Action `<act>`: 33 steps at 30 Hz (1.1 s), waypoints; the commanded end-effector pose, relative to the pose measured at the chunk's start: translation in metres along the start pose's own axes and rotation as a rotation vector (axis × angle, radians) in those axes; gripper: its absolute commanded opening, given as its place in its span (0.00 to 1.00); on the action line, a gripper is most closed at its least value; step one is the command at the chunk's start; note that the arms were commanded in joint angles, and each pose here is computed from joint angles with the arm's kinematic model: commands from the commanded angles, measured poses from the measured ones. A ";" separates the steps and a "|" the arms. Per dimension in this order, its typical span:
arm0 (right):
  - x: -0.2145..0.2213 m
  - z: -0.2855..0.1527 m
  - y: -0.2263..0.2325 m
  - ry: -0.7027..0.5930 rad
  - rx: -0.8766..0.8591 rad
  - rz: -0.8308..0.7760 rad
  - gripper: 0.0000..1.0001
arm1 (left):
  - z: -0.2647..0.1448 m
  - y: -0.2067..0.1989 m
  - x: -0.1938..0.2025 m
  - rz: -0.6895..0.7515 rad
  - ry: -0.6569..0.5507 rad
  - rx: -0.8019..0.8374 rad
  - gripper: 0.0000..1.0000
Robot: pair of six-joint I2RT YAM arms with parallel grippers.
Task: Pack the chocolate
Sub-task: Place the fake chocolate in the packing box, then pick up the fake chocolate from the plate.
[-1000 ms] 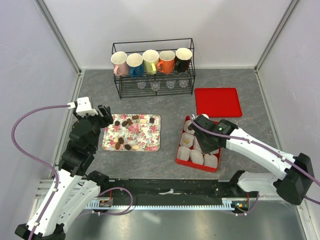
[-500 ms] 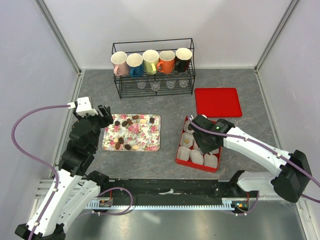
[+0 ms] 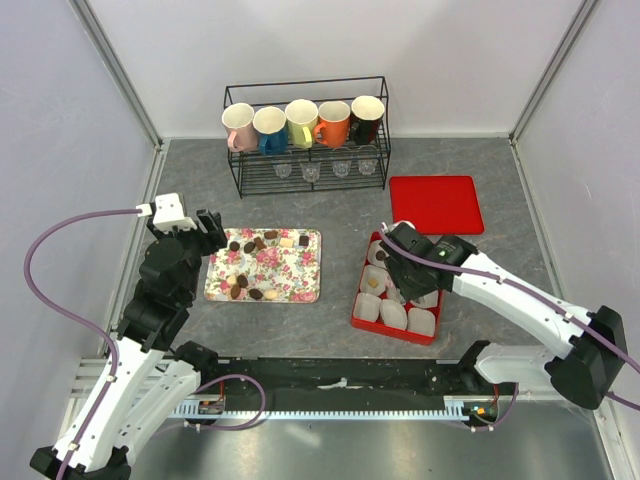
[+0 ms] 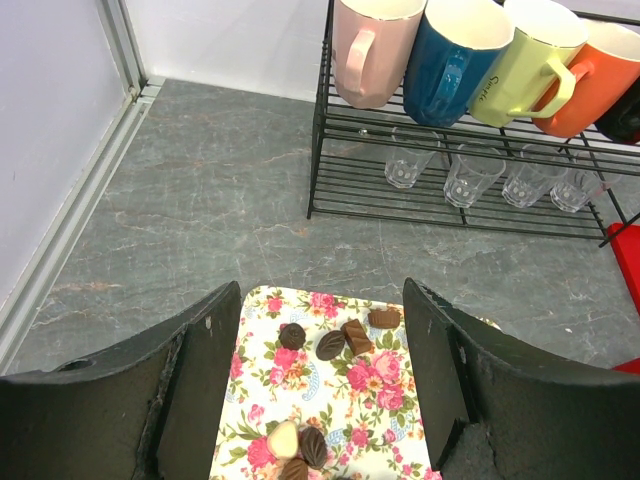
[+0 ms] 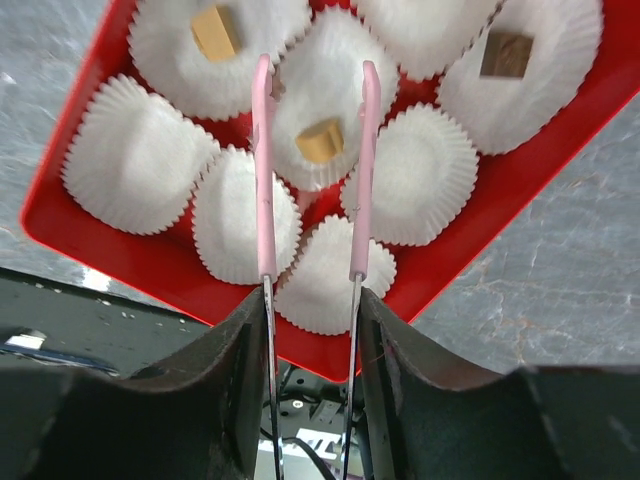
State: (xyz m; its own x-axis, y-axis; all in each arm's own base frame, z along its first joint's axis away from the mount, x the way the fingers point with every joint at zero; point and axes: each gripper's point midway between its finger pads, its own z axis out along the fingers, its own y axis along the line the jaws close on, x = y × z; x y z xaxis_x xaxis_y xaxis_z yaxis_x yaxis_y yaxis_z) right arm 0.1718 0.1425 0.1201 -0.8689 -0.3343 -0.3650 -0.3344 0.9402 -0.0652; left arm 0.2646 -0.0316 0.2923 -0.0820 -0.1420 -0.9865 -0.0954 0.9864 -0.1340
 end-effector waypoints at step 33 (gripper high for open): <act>-0.150 -0.014 0.101 -0.350 -0.195 -0.229 0.30 | 0.000 -0.003 -0.003 -0.037 -0.017 0.014 0.73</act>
State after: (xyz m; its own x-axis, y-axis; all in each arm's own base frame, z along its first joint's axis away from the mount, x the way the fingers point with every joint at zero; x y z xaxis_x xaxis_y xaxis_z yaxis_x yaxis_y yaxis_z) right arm 0.2473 0.2573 0.1743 -0.6576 -0.4511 -0.6034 -0.5614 0.8275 -0.0067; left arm 0.2645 -0.0316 0.2924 -0.0817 -0.1421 -0.9865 -0.0950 0.9864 -0.1342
